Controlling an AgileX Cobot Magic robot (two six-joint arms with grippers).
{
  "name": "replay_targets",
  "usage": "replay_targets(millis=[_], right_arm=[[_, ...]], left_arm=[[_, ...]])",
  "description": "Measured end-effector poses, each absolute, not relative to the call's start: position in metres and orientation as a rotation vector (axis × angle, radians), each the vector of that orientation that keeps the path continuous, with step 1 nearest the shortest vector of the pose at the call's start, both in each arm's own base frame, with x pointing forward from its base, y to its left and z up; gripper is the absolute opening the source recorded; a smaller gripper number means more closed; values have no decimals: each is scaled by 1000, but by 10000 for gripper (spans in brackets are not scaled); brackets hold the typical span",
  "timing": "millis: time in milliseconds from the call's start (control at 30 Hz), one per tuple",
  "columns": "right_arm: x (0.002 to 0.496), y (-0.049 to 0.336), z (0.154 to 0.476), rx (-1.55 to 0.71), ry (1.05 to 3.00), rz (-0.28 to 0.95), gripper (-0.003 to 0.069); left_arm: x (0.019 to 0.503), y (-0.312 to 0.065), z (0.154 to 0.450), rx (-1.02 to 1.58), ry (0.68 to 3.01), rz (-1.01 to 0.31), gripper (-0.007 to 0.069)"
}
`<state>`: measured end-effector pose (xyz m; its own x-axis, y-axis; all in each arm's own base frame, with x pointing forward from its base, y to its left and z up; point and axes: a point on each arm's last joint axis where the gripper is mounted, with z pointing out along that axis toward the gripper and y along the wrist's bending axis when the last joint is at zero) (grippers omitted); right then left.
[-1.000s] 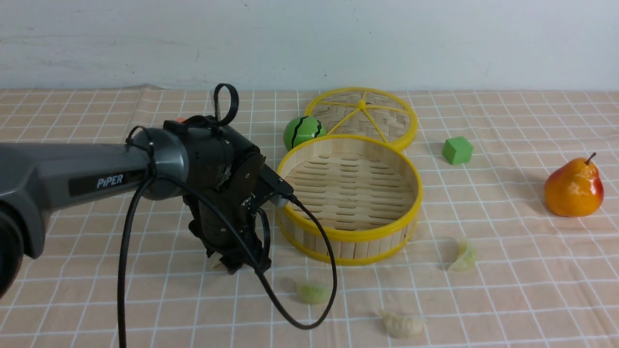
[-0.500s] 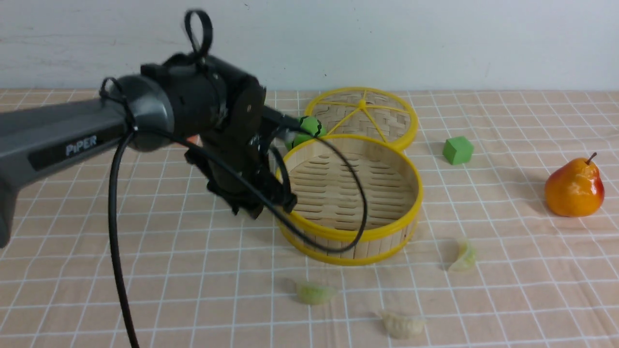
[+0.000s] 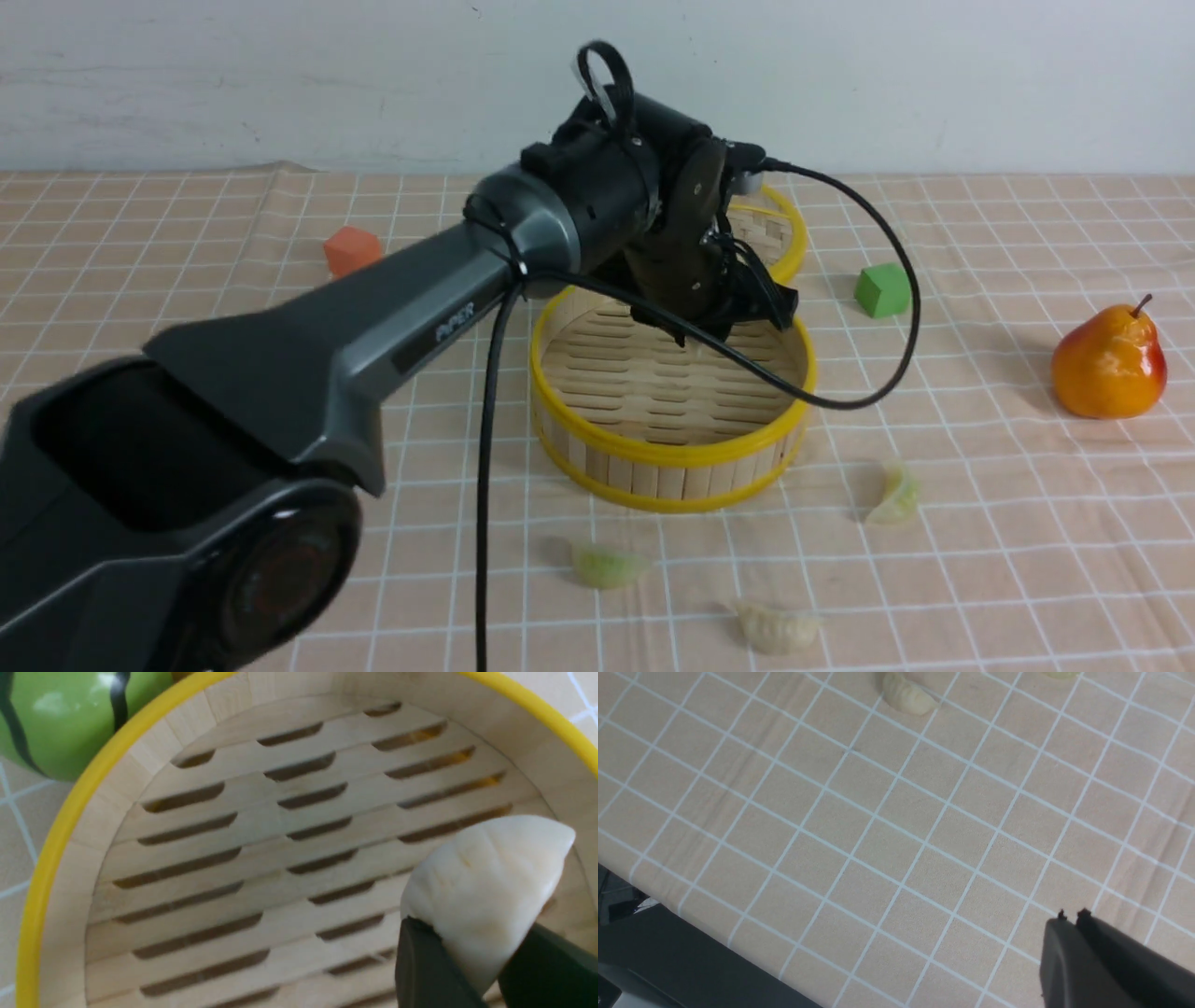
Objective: Put the dumplings into the steamer on the table with the brown tablecloth.
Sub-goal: 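Place the dumpling into the bamboo steamer basket with the left gripper, then reach for and grasp a dumpling on the table with the left gripper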
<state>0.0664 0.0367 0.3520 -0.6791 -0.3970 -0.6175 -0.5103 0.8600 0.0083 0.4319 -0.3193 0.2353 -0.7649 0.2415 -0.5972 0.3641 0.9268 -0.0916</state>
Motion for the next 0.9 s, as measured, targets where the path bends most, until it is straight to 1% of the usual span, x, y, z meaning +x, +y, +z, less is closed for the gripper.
replay_targets(millis=[67,100,200,333,400,500,567,633,700,800,833,867,900], right_arm=[[62,34,354,-650,2380,223,32],[61,33,354,-649,2380,221,32],[57,28,355,-643,2355,173,35],[56,25,356,-639,2346,139,39],[56,25,356,-638,2344,135,42],[56,24,356,-638,2343,135,46],[56,24,356,-638,2343,133,49],[56,24,356,-638,2343,133,50],[56,24,356,-638,2343,133,53],[56,24,356,-638,2343,133,55],[56,24,356,-638,2343,133,56],[56,24,356,-638,2343,133,57],[56,24,356,-638,2343,133,58]], left_arm=[[439,-323,224,408,2475,-251,204],[439,-323,225,405,2472,-252,204],[444,-325,212,393,2486,-236,204],[445,-326,206,396,2494,-223,221],[445,-325,205,399,2494,-220,288],[444,-323,213,394,2493,-218,386],[441,-319,226,384,2498,-221,431],[436,-313,248,372,2501,-225,461],[426,-303,279,388,2487,-220,474],[405,-289,332,484,2425,-225,479],[404,-289,331,486,2432,-227,479],[386,-281,357,589,2409,-245,480],[377,-277,366,646,2403,-253,479]])
